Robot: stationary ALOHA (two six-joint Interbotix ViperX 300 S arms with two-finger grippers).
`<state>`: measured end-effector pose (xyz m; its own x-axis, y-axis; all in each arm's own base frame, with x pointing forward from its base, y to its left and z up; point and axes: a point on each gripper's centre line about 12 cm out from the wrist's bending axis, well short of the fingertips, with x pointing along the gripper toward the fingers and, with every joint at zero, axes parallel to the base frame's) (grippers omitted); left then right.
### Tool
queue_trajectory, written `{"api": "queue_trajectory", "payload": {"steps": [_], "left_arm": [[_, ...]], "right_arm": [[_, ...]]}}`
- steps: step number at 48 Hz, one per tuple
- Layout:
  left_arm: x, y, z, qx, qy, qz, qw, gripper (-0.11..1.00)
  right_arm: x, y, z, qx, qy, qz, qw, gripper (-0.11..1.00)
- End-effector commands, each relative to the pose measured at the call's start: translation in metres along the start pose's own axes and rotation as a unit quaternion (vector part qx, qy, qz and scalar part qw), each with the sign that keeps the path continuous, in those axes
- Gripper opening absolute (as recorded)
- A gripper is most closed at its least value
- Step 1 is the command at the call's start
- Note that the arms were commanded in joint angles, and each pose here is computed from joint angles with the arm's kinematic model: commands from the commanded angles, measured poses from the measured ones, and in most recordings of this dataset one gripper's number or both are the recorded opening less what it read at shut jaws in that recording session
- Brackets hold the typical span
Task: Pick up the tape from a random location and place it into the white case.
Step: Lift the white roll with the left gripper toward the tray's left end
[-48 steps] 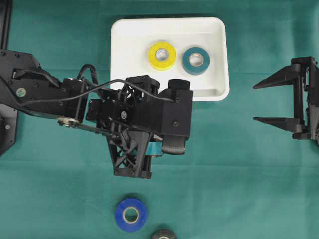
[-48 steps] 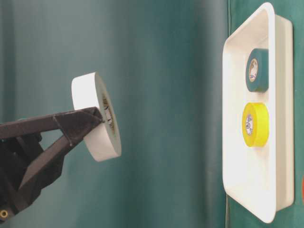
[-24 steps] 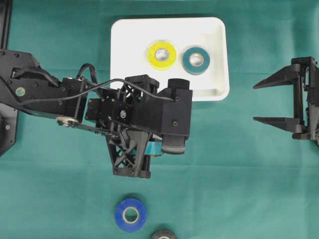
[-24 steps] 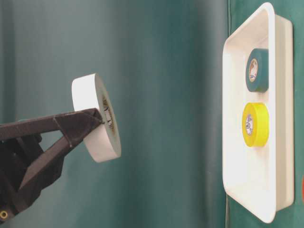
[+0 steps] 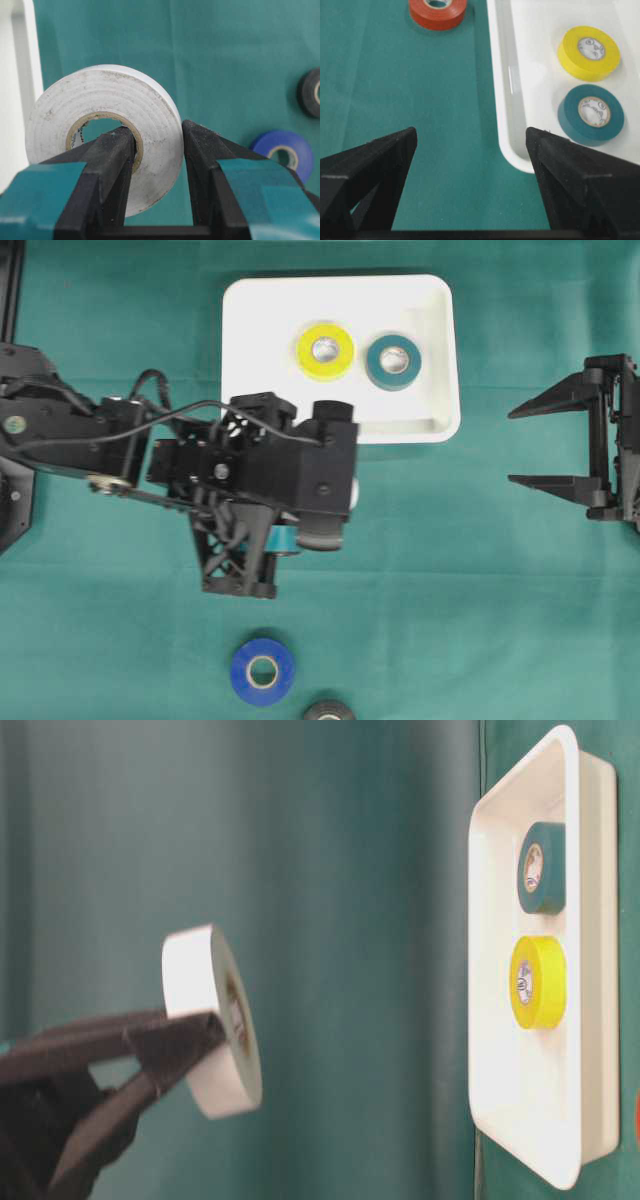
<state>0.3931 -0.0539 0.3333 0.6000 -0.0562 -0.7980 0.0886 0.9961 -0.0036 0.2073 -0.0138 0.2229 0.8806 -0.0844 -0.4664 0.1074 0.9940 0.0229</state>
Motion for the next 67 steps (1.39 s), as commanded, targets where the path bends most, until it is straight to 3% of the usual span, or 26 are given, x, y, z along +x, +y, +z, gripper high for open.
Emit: {"api": "queue_trajectory", "payload": {"steps": [1, 17, 27, 38, 50, 67], "left_arm": [[-0.023, 0.000, 0.000, -0.001, -0.028, -0.001, 0.9996, 0.25], [-0.042, 0.002, -0.044, -0.006, -0.020, -0.004, 0.9998, 0.25], [-0.052, 0.004, -0.070, -0.026, -0.021, -0.005, 0.9994, 0.25], [-0.049, 0.009, -0.071, -0.040, -0.020, 0.001, 0.9990, 0.25], [-0.042, 0.046, -0.065, -0.083, -0.015, 0.036, 0.9958, 0.25], [-0.044, 0.111, -0.069, -0.157, -0.022, 0.098, 0.9824, 0.25]], "right_arm": [[-0.001, 0.000, 0.011, 0.002, -0.014, 0.000, 0.9999, 0.87], [-0.002, 0.001, 0.015, 0.003, -0.020, 0.001, 0.9998, 0.86], [-0.002, 0.001, 0.018, 0.005, -0.024, 0.002, 0.9997, 0.86], [-0.002, 0.001, 0.019, 0.005, -0.024, 0.002, 0.9997, 0.86], [-0.002, 0.001, 0.019, 0.003, -0.023, 0.001, 0.9997, 0.86], [-0.002, 0.001, 0.019, 0.001, -0.022, 0.001, 0.9998, 0.86]]}}
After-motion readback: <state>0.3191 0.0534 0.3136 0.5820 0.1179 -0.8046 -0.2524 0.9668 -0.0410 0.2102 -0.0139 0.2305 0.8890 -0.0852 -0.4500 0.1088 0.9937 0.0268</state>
